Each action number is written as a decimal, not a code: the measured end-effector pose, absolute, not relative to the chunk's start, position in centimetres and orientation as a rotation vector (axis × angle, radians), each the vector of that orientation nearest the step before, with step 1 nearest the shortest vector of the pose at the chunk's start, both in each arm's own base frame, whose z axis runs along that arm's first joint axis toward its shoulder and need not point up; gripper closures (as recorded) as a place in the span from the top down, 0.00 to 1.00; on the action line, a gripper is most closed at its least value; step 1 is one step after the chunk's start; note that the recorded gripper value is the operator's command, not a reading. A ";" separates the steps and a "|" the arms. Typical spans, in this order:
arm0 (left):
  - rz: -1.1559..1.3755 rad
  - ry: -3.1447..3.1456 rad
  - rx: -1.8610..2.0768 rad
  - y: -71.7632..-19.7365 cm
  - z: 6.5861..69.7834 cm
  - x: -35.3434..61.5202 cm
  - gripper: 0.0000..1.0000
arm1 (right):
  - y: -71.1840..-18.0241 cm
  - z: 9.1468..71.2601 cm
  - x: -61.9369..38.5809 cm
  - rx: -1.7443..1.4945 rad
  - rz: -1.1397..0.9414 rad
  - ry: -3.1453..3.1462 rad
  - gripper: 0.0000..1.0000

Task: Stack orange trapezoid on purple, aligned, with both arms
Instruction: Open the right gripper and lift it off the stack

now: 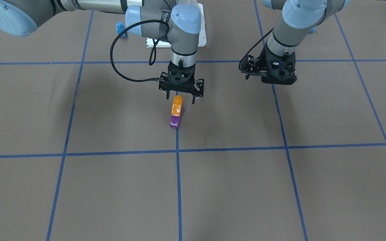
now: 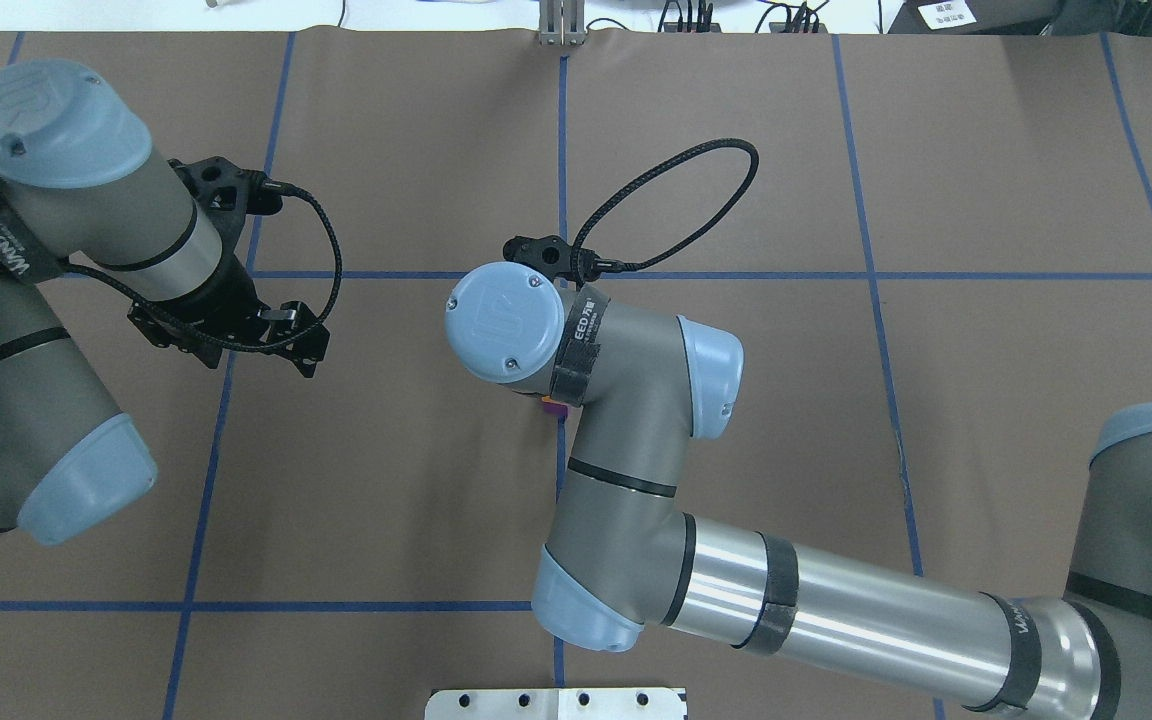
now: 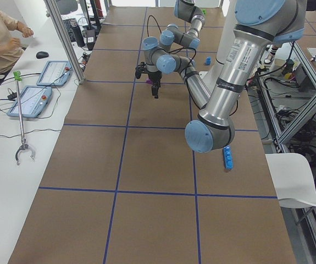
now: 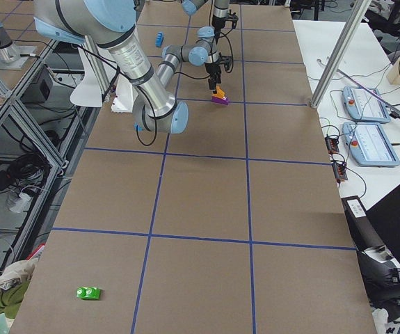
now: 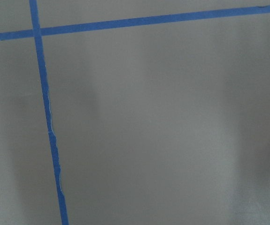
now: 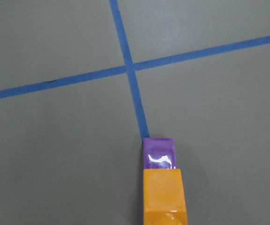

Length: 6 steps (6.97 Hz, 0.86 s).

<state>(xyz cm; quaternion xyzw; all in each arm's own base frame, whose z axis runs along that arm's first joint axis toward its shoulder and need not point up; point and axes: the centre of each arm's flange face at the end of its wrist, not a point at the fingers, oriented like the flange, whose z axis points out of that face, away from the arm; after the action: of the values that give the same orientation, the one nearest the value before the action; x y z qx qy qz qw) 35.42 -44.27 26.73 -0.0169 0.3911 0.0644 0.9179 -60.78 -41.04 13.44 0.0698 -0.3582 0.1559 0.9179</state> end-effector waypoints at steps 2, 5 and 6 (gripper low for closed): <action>0.131 0.811 -0.015 -44.6 26.4 34.3 1.00 | -42.5 13.3 -55.4 0.102 0.310 -0.761 1.00; 0.156 0.798 0.062 -45.9 28.3 28.2 1.00 | -46.0 19.4 -43.0 0.073 0.178 -0.752 1.00; 0.175 0.775 0.093 -46.7 30.6 24.6 1.00 | -47.7 22.4 -38.4 0.066 0.130 -0.745 1.00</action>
<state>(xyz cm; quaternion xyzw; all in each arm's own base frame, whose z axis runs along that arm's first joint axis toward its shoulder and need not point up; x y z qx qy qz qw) 24.56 -46.67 30.58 0.0450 0.3771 0.0851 0.9212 -38.44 -47.66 22.43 0.0320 -0.3638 0.0633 0.9288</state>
